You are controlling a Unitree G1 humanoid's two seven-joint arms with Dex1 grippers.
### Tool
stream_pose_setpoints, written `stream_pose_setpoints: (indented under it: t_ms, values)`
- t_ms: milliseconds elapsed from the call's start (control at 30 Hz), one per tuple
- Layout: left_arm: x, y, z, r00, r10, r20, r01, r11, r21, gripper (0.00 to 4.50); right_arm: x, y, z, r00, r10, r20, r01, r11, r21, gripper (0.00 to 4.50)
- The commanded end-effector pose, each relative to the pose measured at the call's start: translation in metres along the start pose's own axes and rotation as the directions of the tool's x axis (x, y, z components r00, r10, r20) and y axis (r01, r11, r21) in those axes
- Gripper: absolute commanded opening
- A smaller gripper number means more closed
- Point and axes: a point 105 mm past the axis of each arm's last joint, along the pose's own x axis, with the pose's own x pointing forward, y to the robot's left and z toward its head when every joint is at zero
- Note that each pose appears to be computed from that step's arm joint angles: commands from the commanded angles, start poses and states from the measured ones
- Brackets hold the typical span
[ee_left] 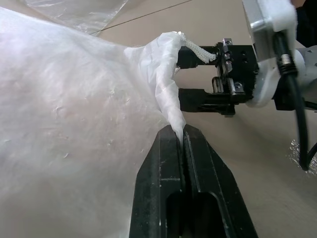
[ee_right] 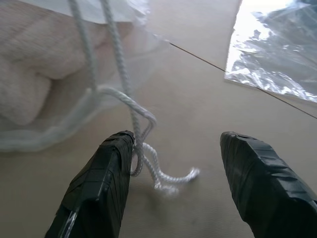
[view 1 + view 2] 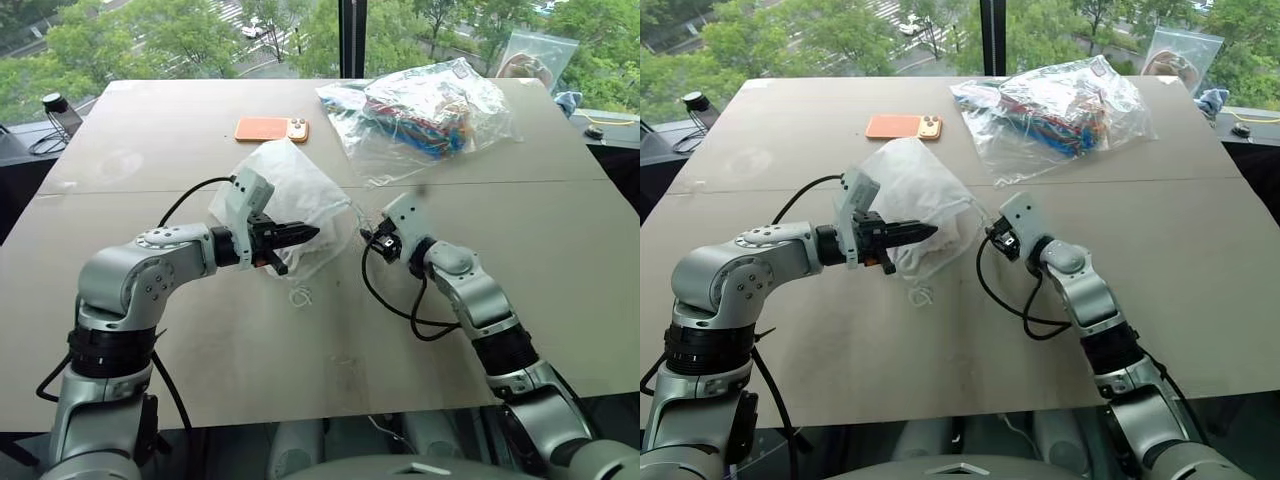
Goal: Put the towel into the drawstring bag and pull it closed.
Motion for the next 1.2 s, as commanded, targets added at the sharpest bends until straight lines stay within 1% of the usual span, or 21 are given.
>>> stream_pose_setpoints:
  t_ms: [33,200,333,400,433,467,533,567,667,767,800,900,967,1033,1067,1100,1167,1200]
  values:
    - [-0.009,0.001,0.011,0.999,0.018,0.03,-0.019,0.999,0.04,0.0,-0.003,-0.011,0.016,0.995,-0.08,0.059,0.08,0.997,-0.009,2.28]
    - [-0.01,0.002,0.01,0.999,0.022,0.023,-0.023,0.999,0.038,0.0,-0.01,-0.007,0.02,0.996,-0.058,0.072,0.059,0.998,-0.021,2.28]
    - [-0.009,0.002,0.009,1.0,0.019,0.019,-0.02,0.999,0.039,0.0,-0.008,-0.008,0.023,0.994,-0.067,0.088,0.07,0.997,-0.024,2.28]
    - [-0.008,0.001,0.01,1.0,0.017,0.019,-0.017,0.999,0.04,0.0,-0.006,-0.008,0.022,0.993,-0.07,0.09,0.072,0.997,-0.022,1.69]
    - [-0.008,0.001,0.01,1.0,0.016,0.02,-0.017,0.999,0.04,0.0,-0.004,-0.006,0.024,0.993,-0.059,0.1,0.061,0.998,-0.02,1.5]
    - [-0.008,0.001,0.01,1.0,0.016,0.02,-0.017,0.999,0.041,0.0,-0.003,-0.003,0.025,0.992,-0.044,0.114,0.046,0.999,-0.014,1.15]
    - [-0.008,0.001,0.011,1.0,0.016,0.02,-0.017,0.999,0.041,0.0,-0.001,0.0,0.023,0.993,-0.026,0.116,0.027,1.0,-0.008,0.17]
    - [-0.008,0.002,0.011,1.0,0.017,0.02,-0.018,0.999,0.043,0.0,-0.001,-0.001,0.021,0.993,-0.025,0.114,0.027,0.999,-0.018,0.08]
    - [-0.008,0.002,0.012,1.0,0.009,0.028,-0.01,0.999,0.036,0.0,-0.004,-0.006,0.02,0.992,-0.041,0.118,0.045,0.998,-0.034,0.08]
    - [-0.008,0.004,0.015,0.998,-0.025,0.064,0.026,0.999,-0.02,0.0,-0.017,-0.02,0.026,0.986,-0.094,0.138,0.103,0.993,-0.057,0.08]
    - [-0.012,0.006,0.017,0.996,-0.042,0.085,0.048,0.996,-0.071,0.0,-0.022,-0.023,0.029,0.984,-0.106,0.145,0.117,0.991,-0.067,0.08]
    - [-0.029,0.005,0.02,0.991,-0.078,0.105,0.086,0.993,-0.079,0.79,-0.035,-0.028,0.037,0.978,-0.131,0.161,0.144,0.987,-0.071,0.0]
    - [-0.045,0.011,0.014,0.994,-0.057,0.092,0.065,0.994,-0.087,1.64,-0.041,-0.027,0.04,0.978,-0.134,0.162,0.147,0.987,-0.069,0.0]
    - [-0.067,0.013,-0.007,0.999,-0.038,0.019,0.04,0.995,-0.089,2.73,-0.046,-0.026,0.042,0.978,-0.137,0.159,0.149,0.986,-0.069,0.0]
    - [-0.076,0.009,-0.022,0.998,-0.044,-0.046,0.04,0.997,-0.072,3.12,-0.048,-0.026,0.042,0.978,-0.138,0.157,0.15,0.986,-0.068,0.0]
    - [-0.083,0.004,-0.041,0.991,-0.045,-0.122,0.039,0.998,-0.052,3.67,-0.049,-0.025,0.042,0.978,-0.139,0.153,0.15,0.986,-0.066,0.0]
    - [-0.093,-0.008,-0.072,0.972,-0.065,-0.228,0.058,0.998,-0.038,3.67,-0.05,-0.024,0.041,0.979,-0.139,0.148,0.15,0.987,-0.063,0.0]
    - [-0.093,-0.012,-0.085,0.965,-0.066,-0.256,0.059,0.998,-0.032,3.67,-0.05,-0.024,0.041,0.98,-0.139,0.145,0.149,0.987,-0.058,0.0]
